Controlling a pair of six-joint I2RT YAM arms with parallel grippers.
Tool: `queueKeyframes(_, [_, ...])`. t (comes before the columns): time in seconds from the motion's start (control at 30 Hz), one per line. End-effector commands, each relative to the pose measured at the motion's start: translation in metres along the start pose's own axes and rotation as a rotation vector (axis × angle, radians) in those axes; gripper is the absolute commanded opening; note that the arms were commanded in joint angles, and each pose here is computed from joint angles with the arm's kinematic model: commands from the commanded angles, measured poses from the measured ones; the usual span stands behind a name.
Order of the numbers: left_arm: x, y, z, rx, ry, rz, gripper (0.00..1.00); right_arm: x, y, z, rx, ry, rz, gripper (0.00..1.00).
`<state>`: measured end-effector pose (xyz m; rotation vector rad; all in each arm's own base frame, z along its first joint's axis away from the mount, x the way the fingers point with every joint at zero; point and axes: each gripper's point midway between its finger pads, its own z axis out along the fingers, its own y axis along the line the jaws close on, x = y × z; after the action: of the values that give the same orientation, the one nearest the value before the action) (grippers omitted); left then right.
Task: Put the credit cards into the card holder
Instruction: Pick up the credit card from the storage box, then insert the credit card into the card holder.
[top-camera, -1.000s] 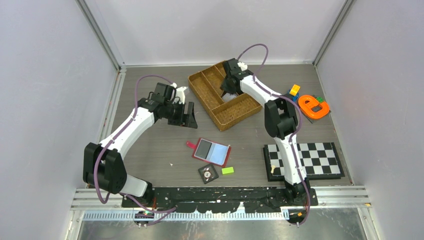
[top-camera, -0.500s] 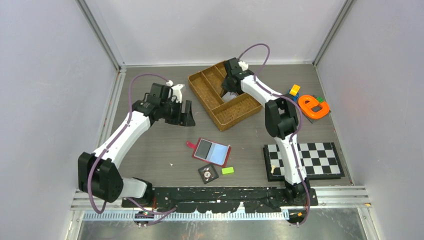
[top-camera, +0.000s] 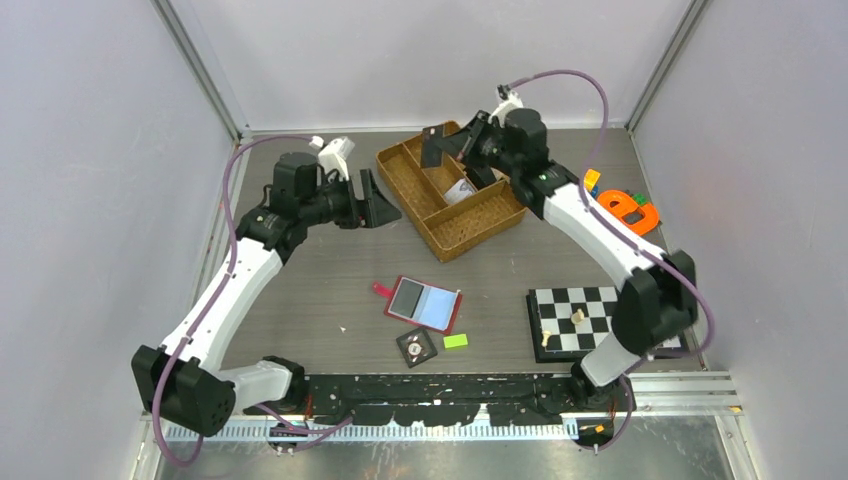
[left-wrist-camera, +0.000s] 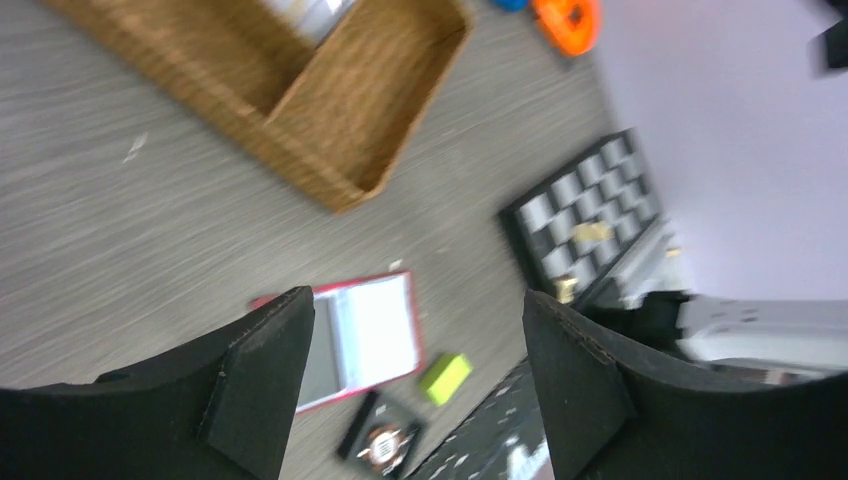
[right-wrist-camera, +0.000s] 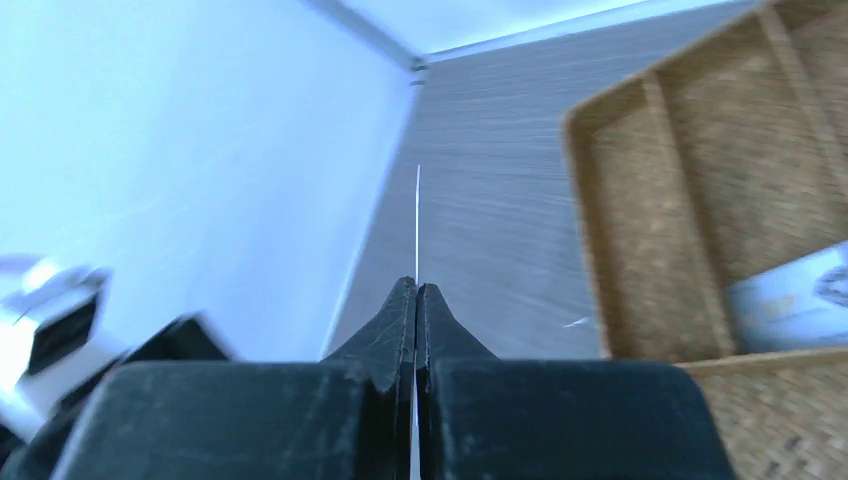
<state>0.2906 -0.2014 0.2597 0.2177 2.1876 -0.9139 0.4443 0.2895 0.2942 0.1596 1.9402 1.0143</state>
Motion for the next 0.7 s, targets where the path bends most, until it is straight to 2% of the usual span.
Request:
queueKeyframes(0.0, [-0.044, -0.068, -0.016, 0.295, -0.129, -0.064, 0.78, -0.003, 0.085, -0.06, -0.417, -0.045, -0.055, 0.01])
queueKeyframes(0.2, [-0.065, -0.104, -0.034, 0.479, -0.207, -0.09, 0.75, 0.02, 0.125, -0.12, -0.651, -0.009, -0.047, 0.01])
queueKeyframes(0.33, [-0.074, -0.12, -0.043, 0.57, -0.23, -0.125, 0.57, 0.035, 0.138, -0.141, -0.72, 0.026, -0.033, 0.0])
queueKeyframes(0.57, [-0.074, -0.12, -0.045, 0.579, -0.252, -0.152, 0.32, 0.047, 0.146, -0.157, -0.77, 0.037, 0.001, 0.0])
queueKeyframes(0.67, [-0.072, -0.121, -0.044, 0.6, -0.24, -0.168, 0.1, 0.05, 0.142, -0.155, -0.745, 0.042, 0.001, 0.01])
